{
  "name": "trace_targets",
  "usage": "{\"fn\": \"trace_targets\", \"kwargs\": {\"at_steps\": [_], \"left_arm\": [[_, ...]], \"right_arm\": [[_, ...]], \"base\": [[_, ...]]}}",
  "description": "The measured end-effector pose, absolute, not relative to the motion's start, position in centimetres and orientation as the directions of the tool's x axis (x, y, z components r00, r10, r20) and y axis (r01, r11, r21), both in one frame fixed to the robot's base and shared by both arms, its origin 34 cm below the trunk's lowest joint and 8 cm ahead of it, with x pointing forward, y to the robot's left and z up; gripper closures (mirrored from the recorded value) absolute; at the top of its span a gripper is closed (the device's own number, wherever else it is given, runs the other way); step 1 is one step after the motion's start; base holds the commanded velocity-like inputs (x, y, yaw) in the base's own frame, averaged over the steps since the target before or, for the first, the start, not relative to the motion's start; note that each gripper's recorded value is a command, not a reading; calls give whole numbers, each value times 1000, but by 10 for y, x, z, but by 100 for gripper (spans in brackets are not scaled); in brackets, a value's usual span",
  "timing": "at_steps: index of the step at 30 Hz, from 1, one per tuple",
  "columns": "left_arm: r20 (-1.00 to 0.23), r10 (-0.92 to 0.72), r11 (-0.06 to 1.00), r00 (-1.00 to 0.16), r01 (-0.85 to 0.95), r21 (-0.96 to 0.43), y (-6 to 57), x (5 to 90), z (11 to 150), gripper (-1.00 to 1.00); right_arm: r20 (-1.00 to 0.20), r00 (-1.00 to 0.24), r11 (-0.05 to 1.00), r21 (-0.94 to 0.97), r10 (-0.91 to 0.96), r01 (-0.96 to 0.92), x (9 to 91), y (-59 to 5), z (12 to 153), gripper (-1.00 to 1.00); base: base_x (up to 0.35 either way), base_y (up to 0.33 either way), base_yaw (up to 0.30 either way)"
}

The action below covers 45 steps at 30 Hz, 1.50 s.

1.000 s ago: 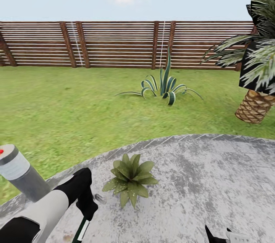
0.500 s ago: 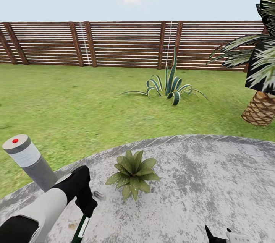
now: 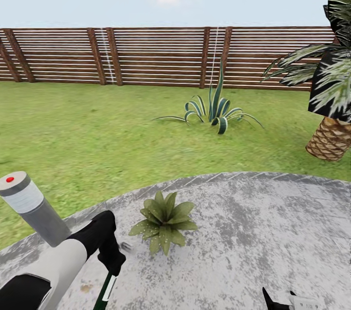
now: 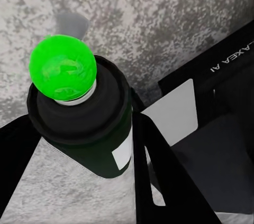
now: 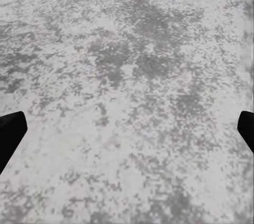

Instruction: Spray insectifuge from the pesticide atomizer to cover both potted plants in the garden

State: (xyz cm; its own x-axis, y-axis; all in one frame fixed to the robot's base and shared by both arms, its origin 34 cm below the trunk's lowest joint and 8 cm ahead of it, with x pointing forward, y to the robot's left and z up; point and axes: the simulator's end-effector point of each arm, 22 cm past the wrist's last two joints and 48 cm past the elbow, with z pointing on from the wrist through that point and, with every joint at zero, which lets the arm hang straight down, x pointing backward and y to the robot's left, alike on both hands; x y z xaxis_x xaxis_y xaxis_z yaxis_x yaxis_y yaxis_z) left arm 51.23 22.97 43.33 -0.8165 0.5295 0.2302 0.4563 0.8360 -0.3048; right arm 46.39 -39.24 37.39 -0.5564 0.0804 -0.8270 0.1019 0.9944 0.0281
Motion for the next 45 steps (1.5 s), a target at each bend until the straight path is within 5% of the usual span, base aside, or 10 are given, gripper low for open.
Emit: {"fn": "trace_targets", "kwargs": {"at_steps": [13,33,45], "left_arm": [[173,543,827,-822,488,-278,218,537,445,100],[137,538,832,-832,499,-242,225,567,463,100],[161,536,836,-829,493,-242,232,558,458,100]], "right_arm": [[-826,-557,994,29,81,102,464,-392,373,-100],[-819,-572,998,12,49,69,462,-391,372,-100],[-819,-571,997,15,52,70,462,-390,372,-100]], "base": [[-109,-222,0],[-11,-6,0],[267,0,1]]}}
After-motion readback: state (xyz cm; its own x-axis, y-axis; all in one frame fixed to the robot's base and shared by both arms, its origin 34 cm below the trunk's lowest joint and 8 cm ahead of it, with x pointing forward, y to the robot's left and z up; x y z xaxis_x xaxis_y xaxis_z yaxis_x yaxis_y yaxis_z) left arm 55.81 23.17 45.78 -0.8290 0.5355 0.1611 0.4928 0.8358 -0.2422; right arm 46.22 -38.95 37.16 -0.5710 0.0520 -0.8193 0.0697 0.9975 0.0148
